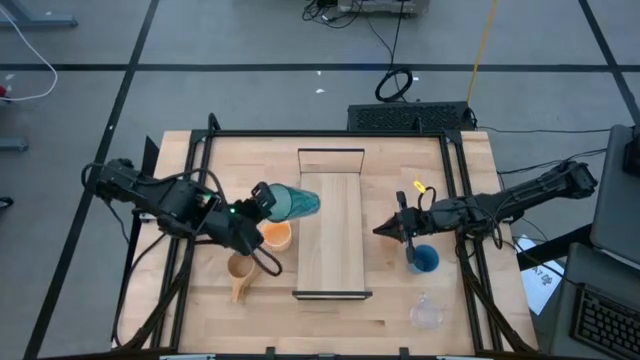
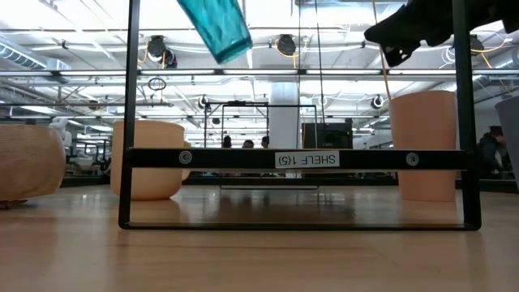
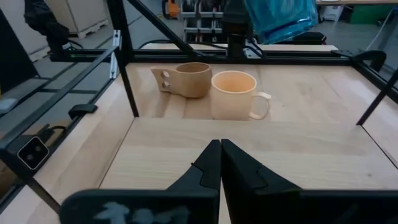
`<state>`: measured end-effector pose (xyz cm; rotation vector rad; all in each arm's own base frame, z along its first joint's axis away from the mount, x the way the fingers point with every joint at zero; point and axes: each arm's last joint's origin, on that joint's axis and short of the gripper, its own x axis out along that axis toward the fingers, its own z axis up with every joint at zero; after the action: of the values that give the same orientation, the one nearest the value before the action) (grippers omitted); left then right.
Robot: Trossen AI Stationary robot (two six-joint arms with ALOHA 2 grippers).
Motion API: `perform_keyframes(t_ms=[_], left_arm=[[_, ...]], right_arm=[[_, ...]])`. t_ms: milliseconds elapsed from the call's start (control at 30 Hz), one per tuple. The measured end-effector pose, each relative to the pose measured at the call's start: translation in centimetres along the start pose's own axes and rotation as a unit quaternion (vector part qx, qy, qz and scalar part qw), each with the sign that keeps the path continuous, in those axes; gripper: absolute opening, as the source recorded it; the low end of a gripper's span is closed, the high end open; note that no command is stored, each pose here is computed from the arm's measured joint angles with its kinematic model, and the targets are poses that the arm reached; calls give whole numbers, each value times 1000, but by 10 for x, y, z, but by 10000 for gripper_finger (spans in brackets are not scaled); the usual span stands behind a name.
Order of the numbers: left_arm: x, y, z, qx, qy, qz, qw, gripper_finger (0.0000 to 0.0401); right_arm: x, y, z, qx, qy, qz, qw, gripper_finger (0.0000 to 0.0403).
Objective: Stack small to large cups/mugs on shelf
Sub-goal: Put the light blue cup on the shelf
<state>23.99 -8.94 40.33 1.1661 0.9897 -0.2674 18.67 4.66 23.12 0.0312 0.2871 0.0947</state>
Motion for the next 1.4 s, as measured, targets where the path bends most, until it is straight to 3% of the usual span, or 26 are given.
perform_keyframes(t_ms=[167,367,700,900,967,1100,1200,1333,1400], left_arm=[[-4,-1,10,-98,-36,16,994,4],[-9,-2,19,-254,-73,19,964,4],[-15,-4,28,-459,-108,15,882,4],[-15,2,32,-566,-134,13,814,4],[-15,4,32,-584,-140,15,800,4],[-16,4,33,-584,-143,15,799,4],[-17,2,35,-565,-145,15,812,4],[-20,-1,37,-507,-148,20,849,6],[-21,-5,38,-433,-142,24,890,5]], right_arm=[[0,1,1,-4,-4,3,1000,0],[0,0,3,-7,-17,-26,999,0],[0,-1,4,-15,-23,-49,998,0],[0,-3,4,-37,-22,-86,995,0],[0,-3,4,-38,-23,-88,995,0],[2,-3,2,-36,-17,-89,995,0],[2,-3,2,-30,-19,-89,995,0],[3,-3,2,-25,-19,-89,996,0],[2,-3,2,-19,-20,-89,996,0]])
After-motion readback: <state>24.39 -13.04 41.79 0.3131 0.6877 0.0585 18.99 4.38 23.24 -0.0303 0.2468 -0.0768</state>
